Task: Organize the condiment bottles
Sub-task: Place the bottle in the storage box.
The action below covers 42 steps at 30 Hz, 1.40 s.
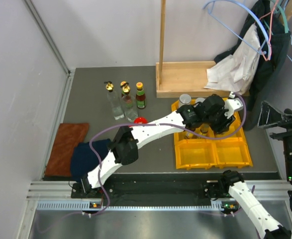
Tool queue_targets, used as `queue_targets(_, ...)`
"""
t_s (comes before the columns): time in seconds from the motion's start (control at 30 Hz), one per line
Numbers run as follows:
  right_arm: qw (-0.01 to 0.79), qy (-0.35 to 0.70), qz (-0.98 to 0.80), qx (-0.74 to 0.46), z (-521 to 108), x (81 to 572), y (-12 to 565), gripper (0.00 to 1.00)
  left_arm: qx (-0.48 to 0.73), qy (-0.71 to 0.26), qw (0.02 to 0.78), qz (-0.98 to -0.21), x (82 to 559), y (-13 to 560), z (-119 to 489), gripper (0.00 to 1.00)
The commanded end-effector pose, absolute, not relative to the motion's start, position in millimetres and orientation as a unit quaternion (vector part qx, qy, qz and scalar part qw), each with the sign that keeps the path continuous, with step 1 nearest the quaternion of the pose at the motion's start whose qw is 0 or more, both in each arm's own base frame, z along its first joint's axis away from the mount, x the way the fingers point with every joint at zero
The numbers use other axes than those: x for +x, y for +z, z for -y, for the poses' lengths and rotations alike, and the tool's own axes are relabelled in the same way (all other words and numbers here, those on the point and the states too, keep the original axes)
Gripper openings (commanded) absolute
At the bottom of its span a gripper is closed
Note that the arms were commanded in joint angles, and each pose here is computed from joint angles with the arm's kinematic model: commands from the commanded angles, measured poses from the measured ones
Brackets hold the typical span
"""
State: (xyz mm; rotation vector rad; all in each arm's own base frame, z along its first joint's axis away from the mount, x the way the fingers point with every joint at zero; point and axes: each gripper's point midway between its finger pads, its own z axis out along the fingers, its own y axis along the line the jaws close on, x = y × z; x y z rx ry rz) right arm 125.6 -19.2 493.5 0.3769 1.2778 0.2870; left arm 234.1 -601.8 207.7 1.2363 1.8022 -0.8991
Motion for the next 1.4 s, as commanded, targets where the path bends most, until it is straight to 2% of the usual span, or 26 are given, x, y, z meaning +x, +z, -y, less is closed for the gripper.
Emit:
queue_targets(0.0, 0.776, 0.131, -0.591, 0.177, 19.4, 125.3, 488.0, 0.97, 0.478, -0.369, 0.416, -0.679, 238.1, 230.4, 617.2, 0.0)
queue_targets(0.73, 0.766, 0.128, -0.603, 0.184, 21.6, 121.8, 468.7, 0.97, 0.478, -0.354, 0.411, -0.691, 251.5, 175.8, 637.5, 0.0)
queue_targets(0.97, 0.764, 0.125, -0.605, 0.185, 22.6, 121.6, 466.4, 0.97, 0.472, -0.346, 0.413, -0.698, 256.6, 164.5, 639.8, 0.12)
queue_targets(1.1, 0.763, 0.125, -0.606, 0.185, 22.5, 121.9, 465.1, 0.97, 0.47, -0.343, 0.414, -0.7, 258.4, 160.0, 640.7, 0.15)
queue_targets(1.27, 0.763, 0.121, -0.607, 0.187, 23.8, 121.5, 463.9, 0.98, 0.471, -0.34, 0.411, -0.703, 259.4, 152.4, 641.6, 0.15)
queue_targets(1.37, 0.762, 0.119, -0.608, 0.187, 24.2, 122.2, 462.7, 0.98, 0.472, -0.337, 0.411, -0.703, 259.9, 150.4, 640.8, 0.11)
